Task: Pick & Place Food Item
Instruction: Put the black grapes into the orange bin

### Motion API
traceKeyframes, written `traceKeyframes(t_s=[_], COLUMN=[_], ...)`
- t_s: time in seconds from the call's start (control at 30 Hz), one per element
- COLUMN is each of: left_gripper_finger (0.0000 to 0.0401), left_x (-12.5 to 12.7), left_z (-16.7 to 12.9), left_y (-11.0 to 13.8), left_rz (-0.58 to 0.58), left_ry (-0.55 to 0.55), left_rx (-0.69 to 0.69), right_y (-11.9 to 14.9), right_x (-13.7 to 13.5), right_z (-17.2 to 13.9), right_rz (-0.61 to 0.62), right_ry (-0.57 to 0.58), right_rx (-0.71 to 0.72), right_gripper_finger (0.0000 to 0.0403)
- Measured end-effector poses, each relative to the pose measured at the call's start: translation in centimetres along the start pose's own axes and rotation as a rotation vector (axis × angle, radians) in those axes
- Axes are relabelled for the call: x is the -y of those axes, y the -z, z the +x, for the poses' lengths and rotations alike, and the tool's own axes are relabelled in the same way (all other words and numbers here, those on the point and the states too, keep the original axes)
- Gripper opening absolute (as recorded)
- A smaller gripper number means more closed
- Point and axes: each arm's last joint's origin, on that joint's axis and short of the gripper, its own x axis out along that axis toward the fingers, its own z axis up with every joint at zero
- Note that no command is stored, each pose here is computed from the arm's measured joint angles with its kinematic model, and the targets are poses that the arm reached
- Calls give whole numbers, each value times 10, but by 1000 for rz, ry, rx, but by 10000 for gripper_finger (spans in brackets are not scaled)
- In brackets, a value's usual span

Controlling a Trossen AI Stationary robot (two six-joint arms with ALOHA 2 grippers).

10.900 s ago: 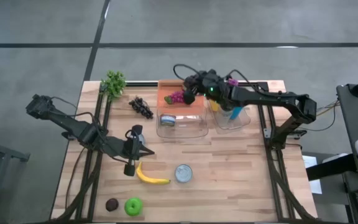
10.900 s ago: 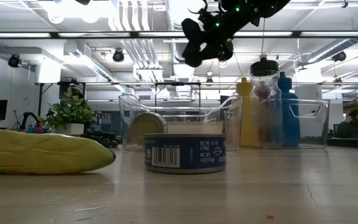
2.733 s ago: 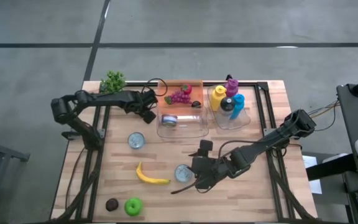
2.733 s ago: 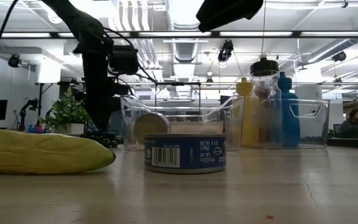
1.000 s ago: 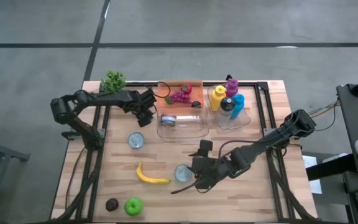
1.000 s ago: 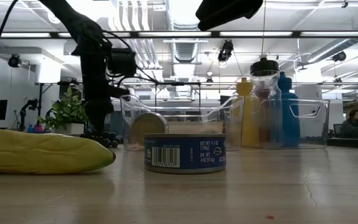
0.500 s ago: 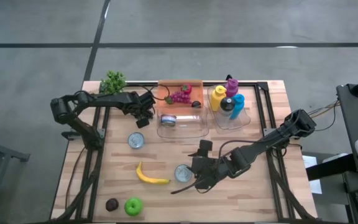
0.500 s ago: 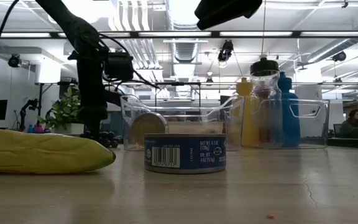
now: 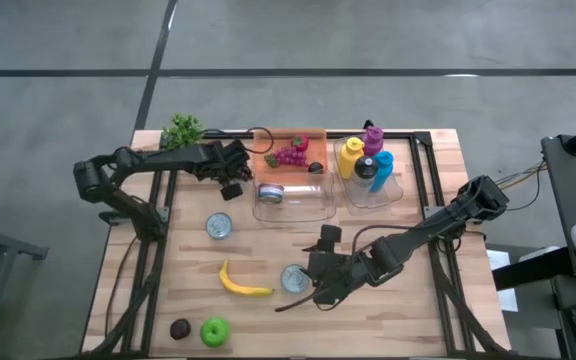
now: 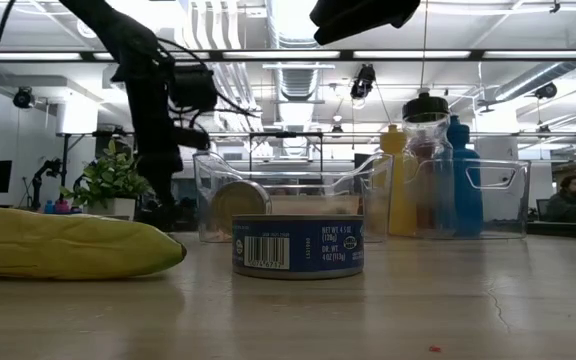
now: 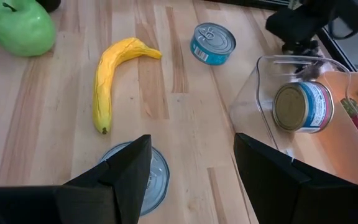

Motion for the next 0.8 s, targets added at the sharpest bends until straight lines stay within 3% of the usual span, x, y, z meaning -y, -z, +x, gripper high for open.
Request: traceKeyframes(t_s=[0.8], left_gripper_finger=[2], left_x=[-22], left_z=[-64], left_y=[4], left_rz=[-185], left_ry=[-72], left_rx=[285], right_y=[0], right_x=[0], right_z=[0], right_rz=[-4], right_ry=[1], right_rx=[1], right_gripper_finger=[224])
